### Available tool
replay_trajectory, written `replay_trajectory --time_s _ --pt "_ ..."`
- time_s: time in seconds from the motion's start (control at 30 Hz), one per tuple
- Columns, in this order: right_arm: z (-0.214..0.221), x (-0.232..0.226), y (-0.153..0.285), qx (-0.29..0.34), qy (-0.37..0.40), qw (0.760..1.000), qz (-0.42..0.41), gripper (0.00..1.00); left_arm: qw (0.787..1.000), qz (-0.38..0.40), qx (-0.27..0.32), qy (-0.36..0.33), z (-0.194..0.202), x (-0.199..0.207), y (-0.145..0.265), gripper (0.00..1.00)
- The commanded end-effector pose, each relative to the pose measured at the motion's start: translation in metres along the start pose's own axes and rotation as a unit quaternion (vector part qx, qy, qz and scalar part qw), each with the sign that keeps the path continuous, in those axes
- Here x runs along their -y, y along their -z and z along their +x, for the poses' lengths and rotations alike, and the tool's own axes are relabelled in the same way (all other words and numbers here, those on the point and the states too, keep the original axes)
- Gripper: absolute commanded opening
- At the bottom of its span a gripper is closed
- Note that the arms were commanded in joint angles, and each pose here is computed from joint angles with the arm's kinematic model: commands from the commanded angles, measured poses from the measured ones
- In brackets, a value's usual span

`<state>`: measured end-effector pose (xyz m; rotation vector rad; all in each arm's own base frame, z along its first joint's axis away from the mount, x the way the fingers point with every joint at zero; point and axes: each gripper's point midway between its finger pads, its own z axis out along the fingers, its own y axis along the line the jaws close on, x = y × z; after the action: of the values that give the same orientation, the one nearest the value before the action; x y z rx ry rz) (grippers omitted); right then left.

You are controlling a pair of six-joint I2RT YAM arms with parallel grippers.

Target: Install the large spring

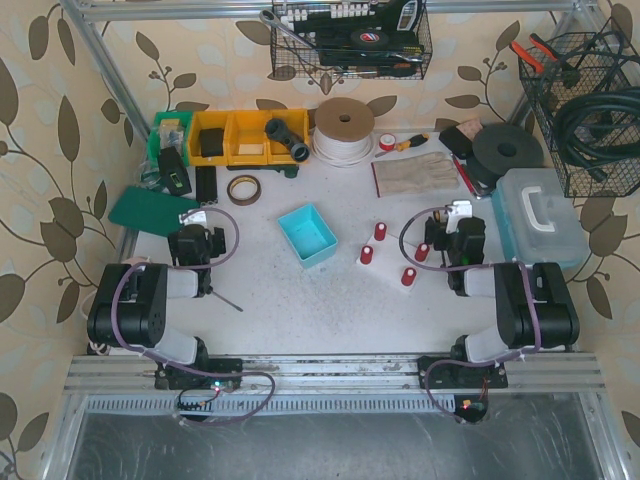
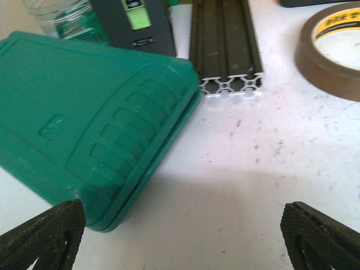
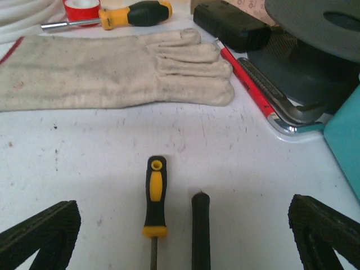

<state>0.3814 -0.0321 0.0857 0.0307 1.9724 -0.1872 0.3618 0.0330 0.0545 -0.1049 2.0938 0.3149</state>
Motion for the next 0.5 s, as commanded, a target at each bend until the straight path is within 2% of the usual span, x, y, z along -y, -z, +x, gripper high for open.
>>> replay_trajectory --time_s 0.0,0.47 --pt "-0.0114 0.001 0.002 0.039 -0.011 0.999 -0.003 1.0 0.998 0.045 0.04 -0.008 -0.0259 0.0138 -0.0007 0.96" --pt "-0.0103 -0.0002 0.0016 0.03 -0.004 1.0 0.004 1.0 0.998 0.048 0.044 -0.008 -0.0266 0.0141 0.0007 0.97"
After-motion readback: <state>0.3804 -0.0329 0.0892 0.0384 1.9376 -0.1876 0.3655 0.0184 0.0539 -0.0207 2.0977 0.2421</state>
